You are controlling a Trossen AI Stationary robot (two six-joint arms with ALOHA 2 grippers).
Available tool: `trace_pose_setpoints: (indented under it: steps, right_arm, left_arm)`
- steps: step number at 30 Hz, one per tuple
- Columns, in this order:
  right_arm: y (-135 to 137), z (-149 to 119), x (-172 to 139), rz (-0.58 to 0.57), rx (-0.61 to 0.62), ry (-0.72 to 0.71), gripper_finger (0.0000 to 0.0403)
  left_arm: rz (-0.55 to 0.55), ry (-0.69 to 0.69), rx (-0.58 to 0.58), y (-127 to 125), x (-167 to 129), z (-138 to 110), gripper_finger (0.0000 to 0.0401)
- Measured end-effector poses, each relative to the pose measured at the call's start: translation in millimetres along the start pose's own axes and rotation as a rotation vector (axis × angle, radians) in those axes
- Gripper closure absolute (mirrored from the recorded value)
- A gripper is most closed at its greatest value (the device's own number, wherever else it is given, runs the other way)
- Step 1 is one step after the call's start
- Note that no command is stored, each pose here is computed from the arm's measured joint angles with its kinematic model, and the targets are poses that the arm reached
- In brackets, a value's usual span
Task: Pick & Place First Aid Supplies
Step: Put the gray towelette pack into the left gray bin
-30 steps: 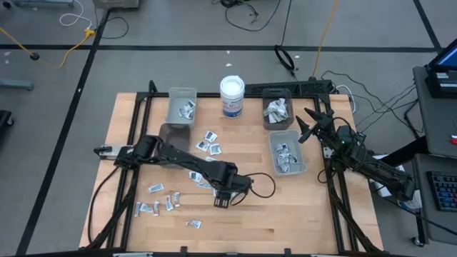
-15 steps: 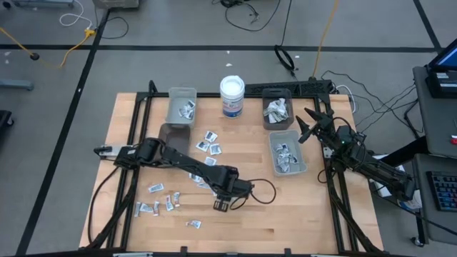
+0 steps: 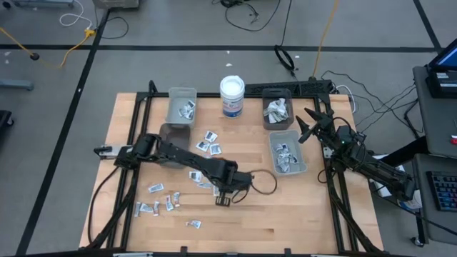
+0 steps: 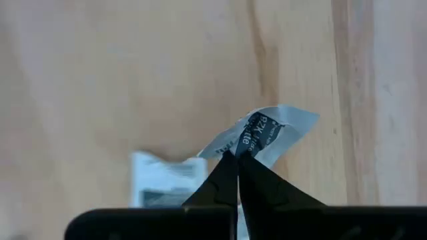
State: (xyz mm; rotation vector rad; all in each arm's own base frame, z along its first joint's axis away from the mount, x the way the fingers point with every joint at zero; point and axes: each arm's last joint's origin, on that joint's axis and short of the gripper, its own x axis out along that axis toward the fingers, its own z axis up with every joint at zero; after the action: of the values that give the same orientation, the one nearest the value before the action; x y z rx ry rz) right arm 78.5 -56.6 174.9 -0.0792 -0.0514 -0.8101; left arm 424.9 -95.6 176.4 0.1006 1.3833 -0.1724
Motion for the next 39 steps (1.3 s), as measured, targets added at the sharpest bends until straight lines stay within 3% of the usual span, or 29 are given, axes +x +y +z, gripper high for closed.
trace_pose_setpoints:
  steps: [17, 23, 30, 39]
  right_arm:
    - [0, 0, 0, 0.000, 0.000, 0.000, 0.0165]
    - [0, 0, 0, 0.000, 0.000, 0.000, 0.0165]
    - [0, 0, 0, 0.000, 0.000, 0.000, 0.0165]
    - [0, 0, 0, 0.000, 0.000, 0.000, 0.0165]
  left_arm:
    - [-0.003, -0.018, -0.084, 38, -80, -23, 0.0398]
    - [-0.010, -0.021, -0.157, 50, -88, -27, 0.0399]
    - [0.015, 0.020, -0.338, 101, -91, -40, 0.0399]
    - [0.040, 0.040, -0.616, 195, -101, -77, 0.0399]
